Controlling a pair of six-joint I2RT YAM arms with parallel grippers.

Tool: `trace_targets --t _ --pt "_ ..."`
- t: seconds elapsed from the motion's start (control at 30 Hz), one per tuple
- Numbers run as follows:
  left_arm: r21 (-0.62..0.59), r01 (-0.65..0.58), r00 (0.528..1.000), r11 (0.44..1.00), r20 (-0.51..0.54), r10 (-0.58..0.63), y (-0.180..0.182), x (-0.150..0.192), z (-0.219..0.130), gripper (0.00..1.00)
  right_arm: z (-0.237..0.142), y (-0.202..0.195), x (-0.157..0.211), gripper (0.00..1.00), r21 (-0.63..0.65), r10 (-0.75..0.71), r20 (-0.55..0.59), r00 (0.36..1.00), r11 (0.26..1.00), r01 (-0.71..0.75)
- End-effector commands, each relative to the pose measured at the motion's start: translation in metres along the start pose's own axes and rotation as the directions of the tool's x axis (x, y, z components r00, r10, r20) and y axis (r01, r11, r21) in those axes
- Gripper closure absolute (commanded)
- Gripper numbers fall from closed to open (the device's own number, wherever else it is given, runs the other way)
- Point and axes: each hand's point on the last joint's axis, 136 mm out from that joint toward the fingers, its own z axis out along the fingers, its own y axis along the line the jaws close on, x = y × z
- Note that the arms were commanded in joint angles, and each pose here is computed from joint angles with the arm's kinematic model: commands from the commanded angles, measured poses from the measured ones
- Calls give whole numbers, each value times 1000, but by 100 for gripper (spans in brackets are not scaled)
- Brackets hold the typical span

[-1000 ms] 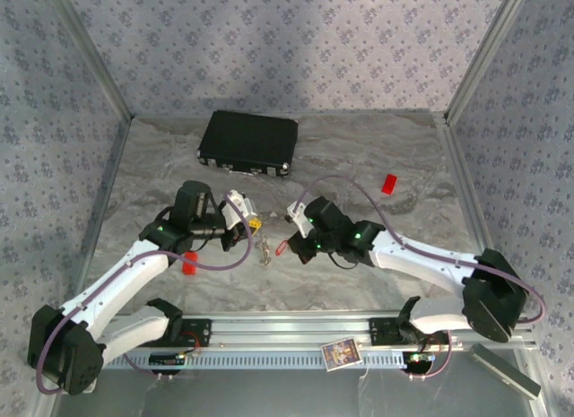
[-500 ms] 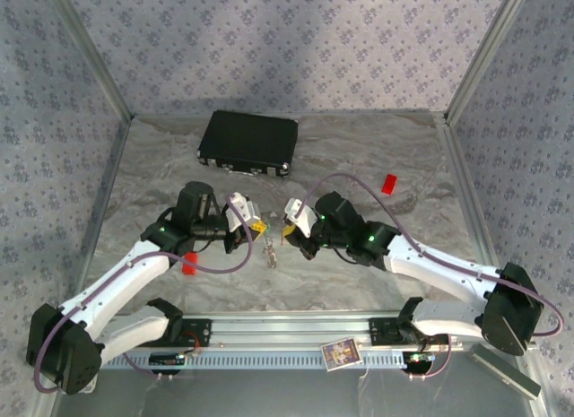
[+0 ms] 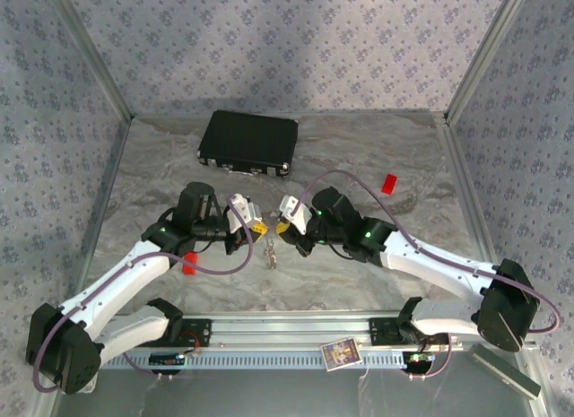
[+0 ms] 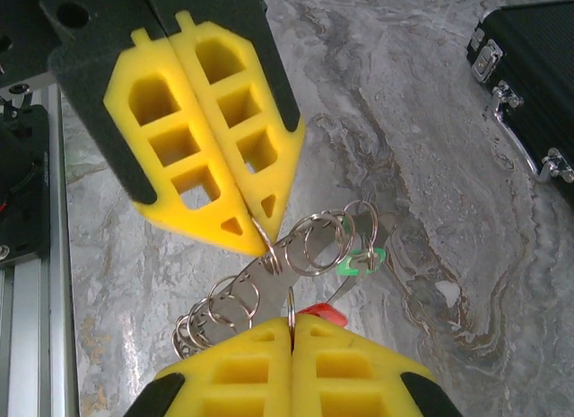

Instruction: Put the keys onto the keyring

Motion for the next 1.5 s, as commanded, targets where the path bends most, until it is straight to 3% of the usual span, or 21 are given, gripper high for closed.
trace_targets --t 0.0,0.33,0.53,0.8,1.23,1.47 --pt "41 -32 999 999 35 31 -7 -9 0 100 0 2 -22 100 -17 -13 58 998 1000 14" --pt "41 -28 999 999 29 27 -7 -8 1 100 5 8 -23 100 -34 -29 63 998 999 32" --pt "27 -28 999 999 22 27 -5 -7 1 100 -1 -15 -12 100 124 -35 6 999 992 34" --pt "20 -28 999 999 15 28 -4 -6 1 100 -3 16 -9 100 -37 -76 1 997 996 76" --pt "31 -27 1000 999 10 26 -5 -6 1 100 1 6 -26 100 17 -73 77 994 997 72" --pt "33 -28 1000 999 13 27 -6 -7 1 100 6 0 -20 100 40 -56 44 997 998 55"
